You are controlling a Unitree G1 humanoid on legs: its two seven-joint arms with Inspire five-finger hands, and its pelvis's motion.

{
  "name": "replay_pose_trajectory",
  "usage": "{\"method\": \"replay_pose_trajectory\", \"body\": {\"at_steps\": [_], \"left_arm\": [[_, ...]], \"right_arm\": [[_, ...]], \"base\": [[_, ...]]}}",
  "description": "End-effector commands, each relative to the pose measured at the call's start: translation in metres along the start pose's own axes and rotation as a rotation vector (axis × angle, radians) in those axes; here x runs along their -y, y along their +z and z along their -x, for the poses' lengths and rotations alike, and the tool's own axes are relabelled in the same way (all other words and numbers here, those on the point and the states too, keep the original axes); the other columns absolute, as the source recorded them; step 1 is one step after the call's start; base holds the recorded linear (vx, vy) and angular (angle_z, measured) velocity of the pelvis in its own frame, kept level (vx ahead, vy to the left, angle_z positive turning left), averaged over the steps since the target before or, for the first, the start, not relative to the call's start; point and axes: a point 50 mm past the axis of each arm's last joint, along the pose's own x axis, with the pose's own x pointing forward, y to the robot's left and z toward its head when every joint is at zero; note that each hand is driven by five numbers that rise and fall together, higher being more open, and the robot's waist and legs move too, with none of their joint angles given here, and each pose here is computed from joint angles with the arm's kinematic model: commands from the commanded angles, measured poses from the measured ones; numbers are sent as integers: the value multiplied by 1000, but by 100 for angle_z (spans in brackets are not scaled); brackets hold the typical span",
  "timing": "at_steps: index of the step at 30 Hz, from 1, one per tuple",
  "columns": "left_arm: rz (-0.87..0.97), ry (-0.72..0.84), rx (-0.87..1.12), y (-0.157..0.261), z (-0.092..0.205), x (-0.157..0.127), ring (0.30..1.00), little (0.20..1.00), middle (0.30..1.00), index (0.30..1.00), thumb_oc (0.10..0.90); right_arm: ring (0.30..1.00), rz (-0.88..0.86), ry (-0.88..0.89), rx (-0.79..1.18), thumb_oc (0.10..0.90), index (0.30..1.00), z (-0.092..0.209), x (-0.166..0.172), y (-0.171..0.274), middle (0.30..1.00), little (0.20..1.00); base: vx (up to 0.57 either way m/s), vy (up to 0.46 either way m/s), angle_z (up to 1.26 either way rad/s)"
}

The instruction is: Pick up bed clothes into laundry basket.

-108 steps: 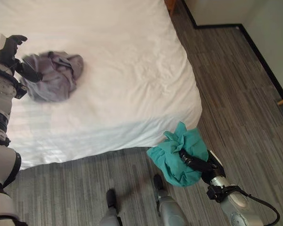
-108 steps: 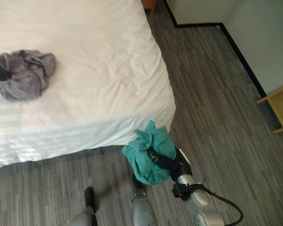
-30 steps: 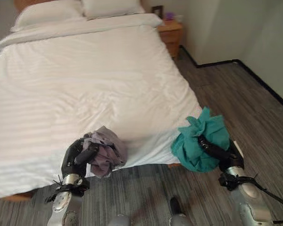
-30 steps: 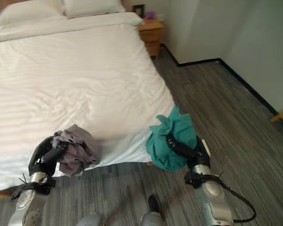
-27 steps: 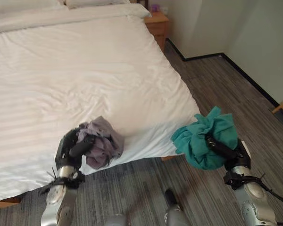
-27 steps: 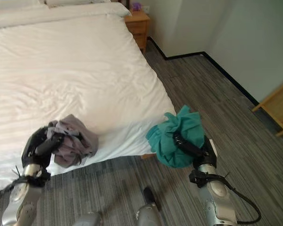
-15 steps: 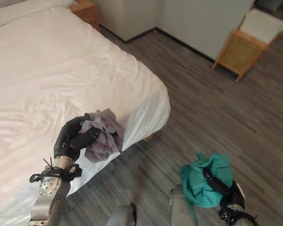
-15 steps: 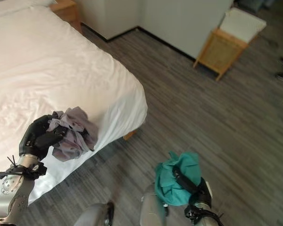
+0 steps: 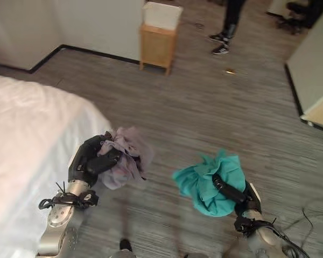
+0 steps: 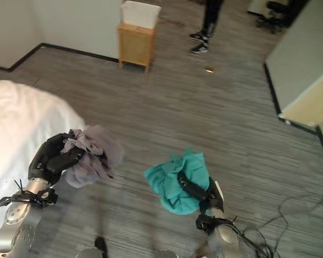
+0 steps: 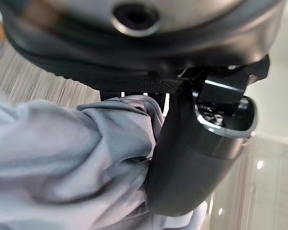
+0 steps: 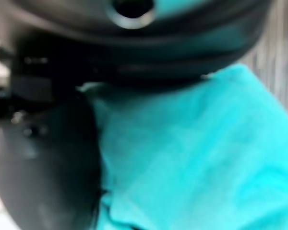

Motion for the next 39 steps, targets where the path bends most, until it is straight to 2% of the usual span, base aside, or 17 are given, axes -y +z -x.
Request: {"method": "replay_pose_trajectory", "body": {"at_steps": [1,6,14,19,20,24,26,31,36,38,39], "left_arm": [[-34,-73,342,66,-11,9,300,300,300,300,400],[-28,-54,332,61,-12,11,300,300,300,300,400],[-12,12,221,34,-3,6,300,300,300,300,400],[2,26,202,28,-4,7,300,300,300,300,400],[-171,192,-6,-22,-18,-19,300,300,300,300,400],[-169,182,46,-10,-33,-13,300,300,300,300,400],[-182,185,63,-5,-35,-13,300,300,300,300,400],[-195,228,85,2,-34,-19,300,300,300,300,400],[-207,233,84,3,-31,-22,300,300,300,300,400],[-226,230,96,8,-29,-24,300,300,300,300,400],[-273,230,161,26,-35,-28,300,300,300,300,400]], "right_arm": [[300,4,75,316,400,300,-12,-7,65,300,300],[300,11,82,337,400,300,-21,-4,74,300,300],[300,-56,63,349,400,300,-8,-11,64,300,300],[300,8,110,382,400,300,-12,-20,76,300,300],[300,5,-16,284,400,300,-18,5,57,300,300],[300,-64,-55,229,400,300,-13,6,38,300,300],[300,-32,-58,208,400,300,-13,8,36,300,300],[300,-19,-59,365,400,300,-24,3,74,300,300],[300,5,-26,415,400,300,-26,-6,86,300,300],[300,32,-15,423,400,300,-27,-7,91,300,300],[300,26,17,465,400,300,-32,-13,104,300,300]], "base": [[29,-148,-24],[-36,-66,-63],[43,57,4],[38,31,-2],[13,8,-4],[116,24,6],[122,42,-2],[95,47,-7],[65,33,-1],[108,42,1],[53,31,1]]}}
